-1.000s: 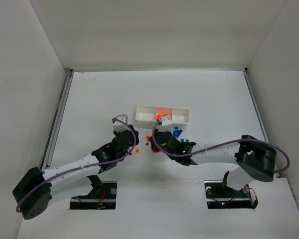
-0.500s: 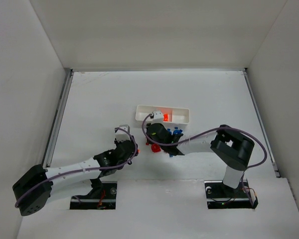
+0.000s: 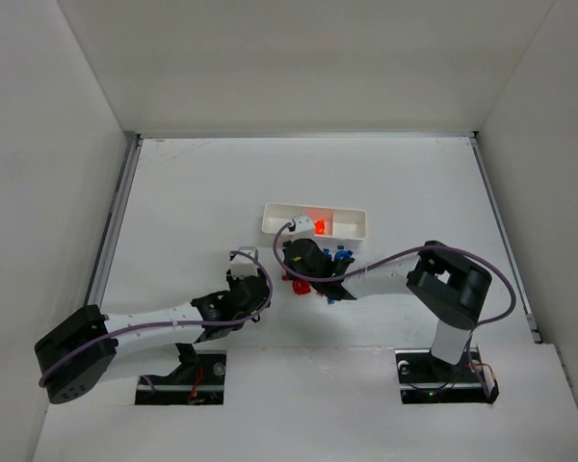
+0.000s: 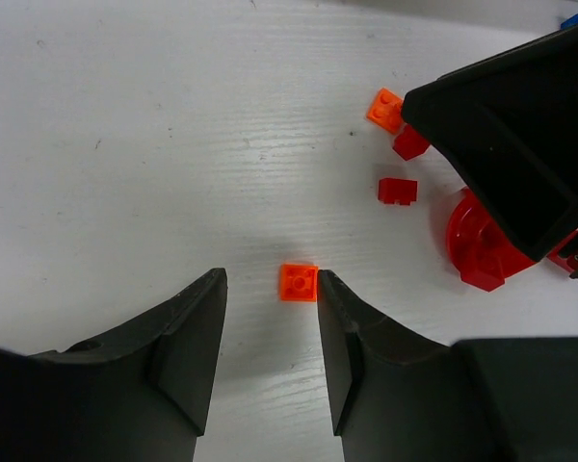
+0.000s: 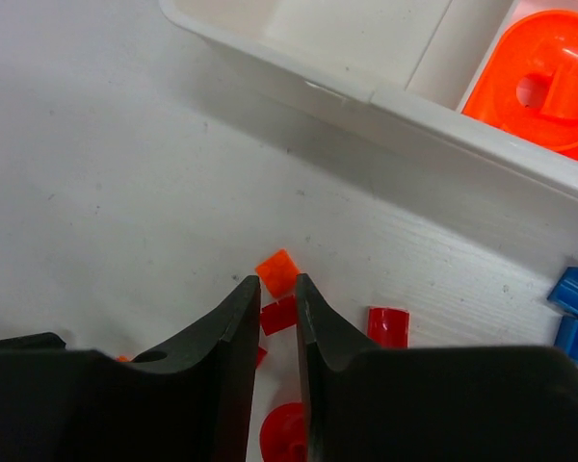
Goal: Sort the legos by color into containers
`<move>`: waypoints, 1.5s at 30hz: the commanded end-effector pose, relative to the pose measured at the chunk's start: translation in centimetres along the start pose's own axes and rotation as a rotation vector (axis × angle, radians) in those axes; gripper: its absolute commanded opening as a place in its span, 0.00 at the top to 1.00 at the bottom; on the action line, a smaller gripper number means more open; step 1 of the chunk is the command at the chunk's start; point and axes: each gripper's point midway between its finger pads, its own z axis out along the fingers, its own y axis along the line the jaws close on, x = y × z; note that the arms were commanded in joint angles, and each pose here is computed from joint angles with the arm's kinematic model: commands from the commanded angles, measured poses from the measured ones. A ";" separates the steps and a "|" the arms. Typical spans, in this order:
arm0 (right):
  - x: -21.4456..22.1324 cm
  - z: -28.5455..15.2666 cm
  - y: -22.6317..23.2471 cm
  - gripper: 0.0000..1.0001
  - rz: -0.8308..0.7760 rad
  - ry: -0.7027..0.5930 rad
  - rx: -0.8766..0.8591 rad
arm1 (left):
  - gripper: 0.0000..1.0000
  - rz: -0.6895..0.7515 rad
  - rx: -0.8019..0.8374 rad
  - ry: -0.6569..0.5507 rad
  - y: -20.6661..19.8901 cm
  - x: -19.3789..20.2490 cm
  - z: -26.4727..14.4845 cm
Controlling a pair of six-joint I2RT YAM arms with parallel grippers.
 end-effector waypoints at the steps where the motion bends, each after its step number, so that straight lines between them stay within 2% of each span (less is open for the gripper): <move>1: 0.7 0.2 -0.2 0.73 -0.035 0.029 0.012 | 0.60 -0.036 0.013 -0.039 -0.7 -1.1 0.0; 10: 0.8 -3.0 -1.1 0.73 -0.017 0.015 0.031 | 0.59 -0.033 0.024 -0.034 -1.1 -1.1 -0.1; 13: 0.3 -3.3 -0.9 0.71 -0.014 0.010 0.031 | 0.59 -0.024 0.029 -0.028 -1.3 -1.0 -0.1; 16: -0.5 -3.3 -0.7 0.64 -0.004 -0.010 0.028 | 0.60 -0.016 0.033 -0.024 -1.6 -0.8 -0.1; 31: -3.7 -4.2 0.8 0.62 0.049 -0.099 -0.008 | 0.65 0.089 -0.043 -0.028 -1.8 0.3 0.8; 40: -4.2 -4.1 1.3 0.60 0.050 -0.109 -0.026 | 0.79 0.121 -0.059 -0.025 -1.9 0.5 0.8; 45: -2.8 -2.6 2.6 0.58 -0.006 -0.053 -0.073 | 0.86 0.119 -0.065 -0.052 -1.8 -0.2 0.2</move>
